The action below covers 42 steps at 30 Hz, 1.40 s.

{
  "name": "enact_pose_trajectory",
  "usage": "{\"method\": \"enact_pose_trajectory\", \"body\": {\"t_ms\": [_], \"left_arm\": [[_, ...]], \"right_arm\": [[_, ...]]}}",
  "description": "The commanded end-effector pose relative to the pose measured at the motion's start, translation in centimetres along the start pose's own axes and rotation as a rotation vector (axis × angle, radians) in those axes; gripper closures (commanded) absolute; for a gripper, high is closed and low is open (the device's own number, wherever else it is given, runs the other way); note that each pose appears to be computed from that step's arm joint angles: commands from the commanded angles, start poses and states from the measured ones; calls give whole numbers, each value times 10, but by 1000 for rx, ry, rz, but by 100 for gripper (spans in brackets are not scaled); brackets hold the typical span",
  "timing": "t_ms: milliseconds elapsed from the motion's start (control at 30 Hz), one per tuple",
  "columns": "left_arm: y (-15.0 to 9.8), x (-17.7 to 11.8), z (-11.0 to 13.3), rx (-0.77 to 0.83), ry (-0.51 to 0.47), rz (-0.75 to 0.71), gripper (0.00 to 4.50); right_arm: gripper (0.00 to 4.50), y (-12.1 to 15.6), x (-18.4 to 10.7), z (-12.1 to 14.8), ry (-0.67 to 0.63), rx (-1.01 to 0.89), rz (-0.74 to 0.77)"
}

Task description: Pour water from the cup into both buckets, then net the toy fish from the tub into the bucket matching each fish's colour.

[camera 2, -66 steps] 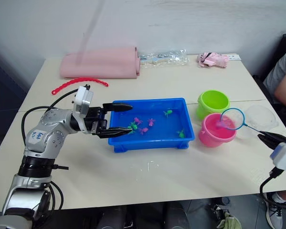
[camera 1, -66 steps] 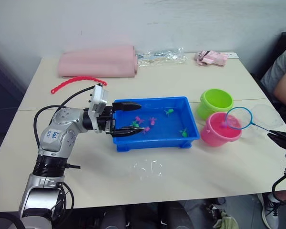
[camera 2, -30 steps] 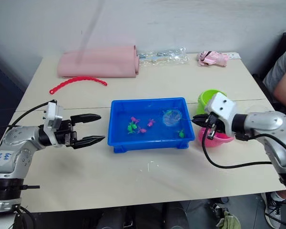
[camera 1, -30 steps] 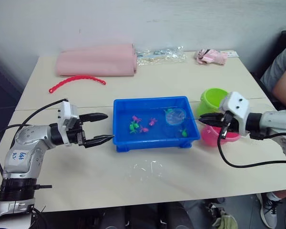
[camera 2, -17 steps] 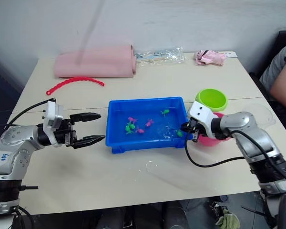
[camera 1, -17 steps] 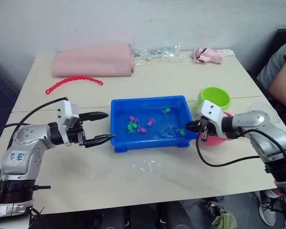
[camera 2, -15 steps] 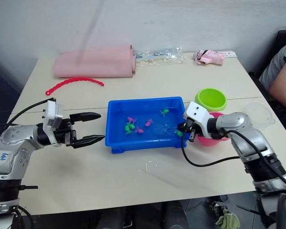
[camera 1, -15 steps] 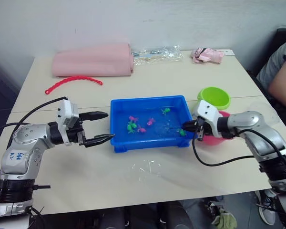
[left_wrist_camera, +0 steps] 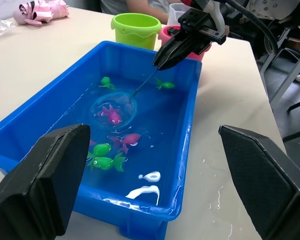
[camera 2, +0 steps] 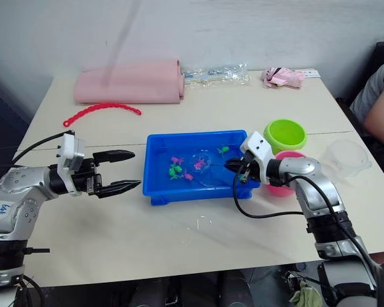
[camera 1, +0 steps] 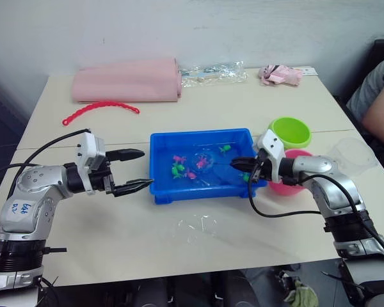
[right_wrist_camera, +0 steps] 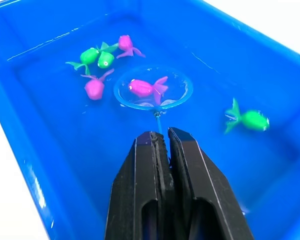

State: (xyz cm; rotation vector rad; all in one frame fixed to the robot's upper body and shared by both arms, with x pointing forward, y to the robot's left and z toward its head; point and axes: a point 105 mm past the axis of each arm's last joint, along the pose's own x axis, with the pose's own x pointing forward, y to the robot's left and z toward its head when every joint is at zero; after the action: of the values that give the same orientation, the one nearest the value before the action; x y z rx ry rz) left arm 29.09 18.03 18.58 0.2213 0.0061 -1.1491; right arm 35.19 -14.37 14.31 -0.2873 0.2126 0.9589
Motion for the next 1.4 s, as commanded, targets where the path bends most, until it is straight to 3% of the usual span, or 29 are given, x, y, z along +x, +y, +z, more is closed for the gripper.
{"method": "enact_pose_trajectory", "body": {"t_ms": [33, 367, 733, 900, 1100, 1400], "left_arm": [[-1, 2, 8, 36, -14, -18, 2], [1, 19, 19, 47, -65, -78, 2], [0, 53, 31, 35, -119, -224, 2], [-4, 69, 33, 28, -131, -290, 2], [-8, 80, 31, 19, -127, -323, 2], [-12, 81, 26, 8, -125, -323, 2]], "right_arm": [[450, -2, -18, 19, -110, -1, -21], [450, 2, -84, 27, -216, -79, -133], [450, 13, -178, 30, -216, -108, -361], [450, 16, -214, 14, -116, -126, -496], [450, 15, -228, -9, 25, -248, -578], [450, -3, -240, -26, 247, -660, -646]]}}
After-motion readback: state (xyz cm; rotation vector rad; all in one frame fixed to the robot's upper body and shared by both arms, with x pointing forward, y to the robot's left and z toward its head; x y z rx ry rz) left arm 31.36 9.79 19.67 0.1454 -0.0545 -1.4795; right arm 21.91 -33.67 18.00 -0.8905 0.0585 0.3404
